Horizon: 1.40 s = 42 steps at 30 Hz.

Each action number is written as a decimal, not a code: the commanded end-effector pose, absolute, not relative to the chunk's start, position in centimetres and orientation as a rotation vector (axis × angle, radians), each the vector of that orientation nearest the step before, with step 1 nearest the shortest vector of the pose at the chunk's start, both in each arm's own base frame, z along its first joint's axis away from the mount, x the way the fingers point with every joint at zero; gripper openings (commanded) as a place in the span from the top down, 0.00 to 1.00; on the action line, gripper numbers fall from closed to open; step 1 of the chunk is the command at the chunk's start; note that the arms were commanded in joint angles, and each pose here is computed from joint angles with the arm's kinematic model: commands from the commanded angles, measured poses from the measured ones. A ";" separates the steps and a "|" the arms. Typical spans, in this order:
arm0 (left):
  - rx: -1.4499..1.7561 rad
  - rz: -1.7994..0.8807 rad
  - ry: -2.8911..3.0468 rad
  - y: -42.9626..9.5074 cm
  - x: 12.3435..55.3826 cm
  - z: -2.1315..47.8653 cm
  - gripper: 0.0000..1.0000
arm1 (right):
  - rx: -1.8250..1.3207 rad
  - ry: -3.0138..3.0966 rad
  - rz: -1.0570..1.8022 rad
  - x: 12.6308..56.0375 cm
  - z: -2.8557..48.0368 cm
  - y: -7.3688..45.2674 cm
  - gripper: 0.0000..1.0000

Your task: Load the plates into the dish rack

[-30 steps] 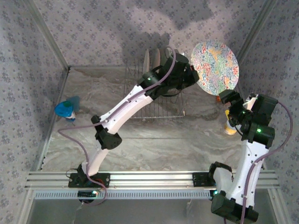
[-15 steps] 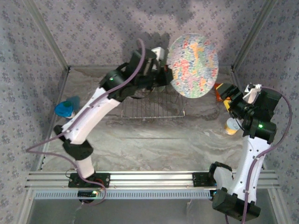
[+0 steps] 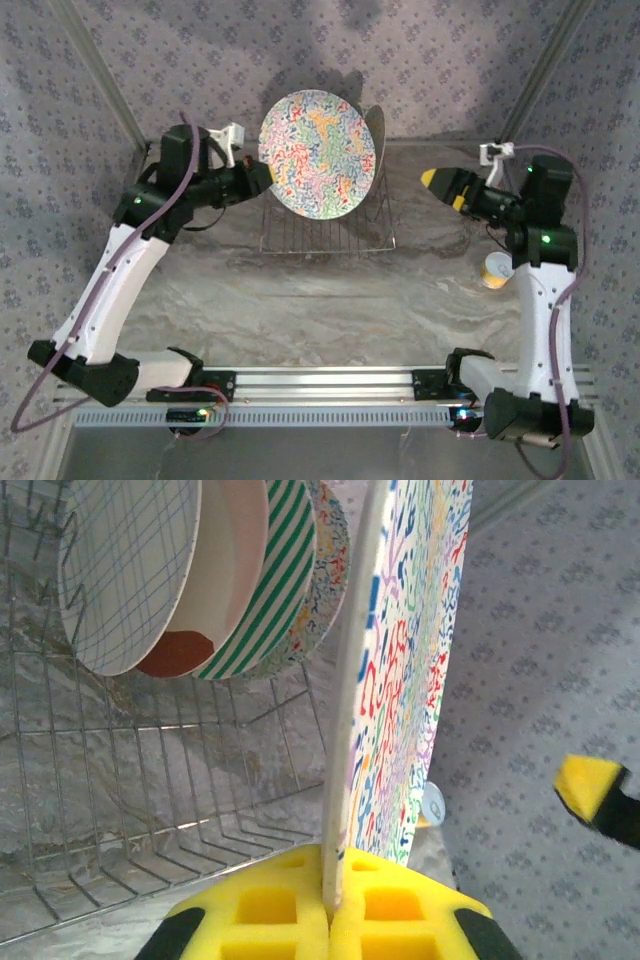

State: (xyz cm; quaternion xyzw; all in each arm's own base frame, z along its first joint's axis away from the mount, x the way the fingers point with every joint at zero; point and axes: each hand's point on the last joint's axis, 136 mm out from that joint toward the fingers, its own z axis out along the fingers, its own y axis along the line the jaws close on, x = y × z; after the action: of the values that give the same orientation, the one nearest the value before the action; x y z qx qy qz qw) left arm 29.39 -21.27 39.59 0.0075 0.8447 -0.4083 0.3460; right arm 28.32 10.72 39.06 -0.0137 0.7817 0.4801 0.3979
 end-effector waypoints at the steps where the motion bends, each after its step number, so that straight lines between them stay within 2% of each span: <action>1: 0.262 -1.226 2.059 -21.4 26.6 42.7 1.00 | -0.238 1.935 1.228 28.3 40.3 13.3 0.00; 8: 0.305 -1.300 2.075 -19.6 26.6 40.1 1.00 | -0.406 1.938 1.271 30.2 39.7 16.5 0.01; 18: 0.388 -1.389 2.081 -20.0 26.9 38.8 1.00 | -0.500 1.981 1.309 32.3 37.5 18.6 0.04; 30: 0.383 -1.420 2.108 -20.4 27.4 37.6 1.00 | -0.594 1.965 1.421 32.3 36.7 21.8 0.19; 34: 0.375 -1.418 2.108 -20.3 27.5 37.5 1.00 | -0.613 1.966 1.470 32.2 36.4 22.7 0.31; 42: 0.355 -1.420 2.118 -20.3 27.8 37.0 1.00 | -0.629 1.969 1.493 32.0 36.0 23.4 0.63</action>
State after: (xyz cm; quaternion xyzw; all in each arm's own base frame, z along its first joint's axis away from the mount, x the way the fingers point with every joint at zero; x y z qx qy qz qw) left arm 28.01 -20.03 35.31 0.1044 0.8130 -0.5116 0.2577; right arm 32.44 23.01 34.99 -0.2178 0.7535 0.5500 0.2870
